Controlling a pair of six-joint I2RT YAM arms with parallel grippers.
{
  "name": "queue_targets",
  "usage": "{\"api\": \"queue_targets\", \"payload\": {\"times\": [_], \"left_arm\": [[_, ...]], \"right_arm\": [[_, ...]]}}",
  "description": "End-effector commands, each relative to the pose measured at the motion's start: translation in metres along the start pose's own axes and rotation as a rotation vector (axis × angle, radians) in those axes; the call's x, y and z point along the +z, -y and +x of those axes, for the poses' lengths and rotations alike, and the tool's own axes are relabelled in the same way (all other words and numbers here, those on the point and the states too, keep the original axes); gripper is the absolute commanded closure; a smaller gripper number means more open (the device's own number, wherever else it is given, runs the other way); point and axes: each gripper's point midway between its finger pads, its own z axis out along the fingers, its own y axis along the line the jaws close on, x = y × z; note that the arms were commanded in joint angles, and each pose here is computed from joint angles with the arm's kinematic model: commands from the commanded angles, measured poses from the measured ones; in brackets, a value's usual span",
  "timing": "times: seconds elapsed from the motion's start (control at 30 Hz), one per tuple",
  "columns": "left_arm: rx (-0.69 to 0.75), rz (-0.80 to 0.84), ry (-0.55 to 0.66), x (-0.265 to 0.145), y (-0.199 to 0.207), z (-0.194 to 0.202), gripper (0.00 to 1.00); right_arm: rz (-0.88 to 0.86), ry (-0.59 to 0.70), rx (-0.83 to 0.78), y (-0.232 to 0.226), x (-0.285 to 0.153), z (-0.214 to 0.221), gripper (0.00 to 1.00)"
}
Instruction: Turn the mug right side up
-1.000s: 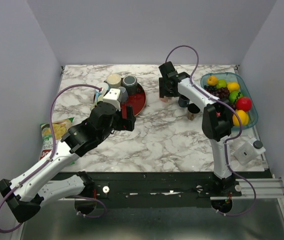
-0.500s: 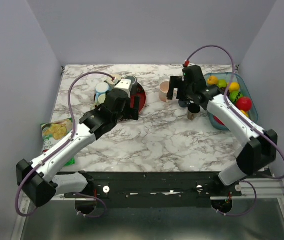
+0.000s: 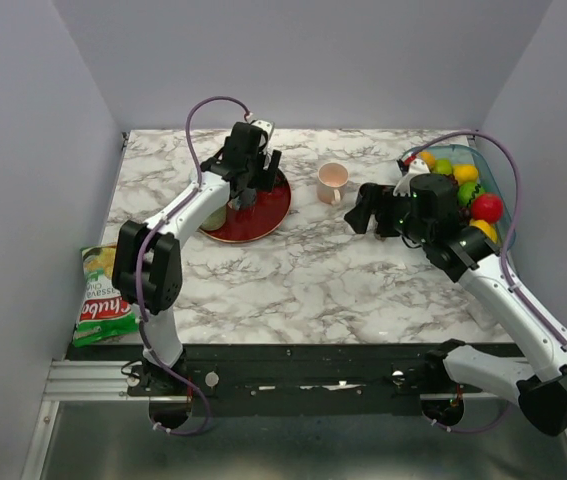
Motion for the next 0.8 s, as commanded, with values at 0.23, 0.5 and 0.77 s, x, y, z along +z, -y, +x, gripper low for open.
{"api": "queue_targets", "payload": {"times": [0.23,0.5,0.77], "left_arm": [[0.100,0.005,-0.182,0.048,-0.031,0.058,0.12],[0.112,-0.009,-0.262,0.063,-0.032,0.093,0.30],[0.114,-0.036,-0.267,0.069,-0.036,0.101,0.35]], "right_arm": [[-0.061,-0.034,0.039,-0.005,0.004,0.020,0.06],[-0.058,-0.063,0.071,-0.004,0.011,0.030,0.09],[-0.061,-0.075,0.089,-0.004,0.015,0.034,0.12]]}}
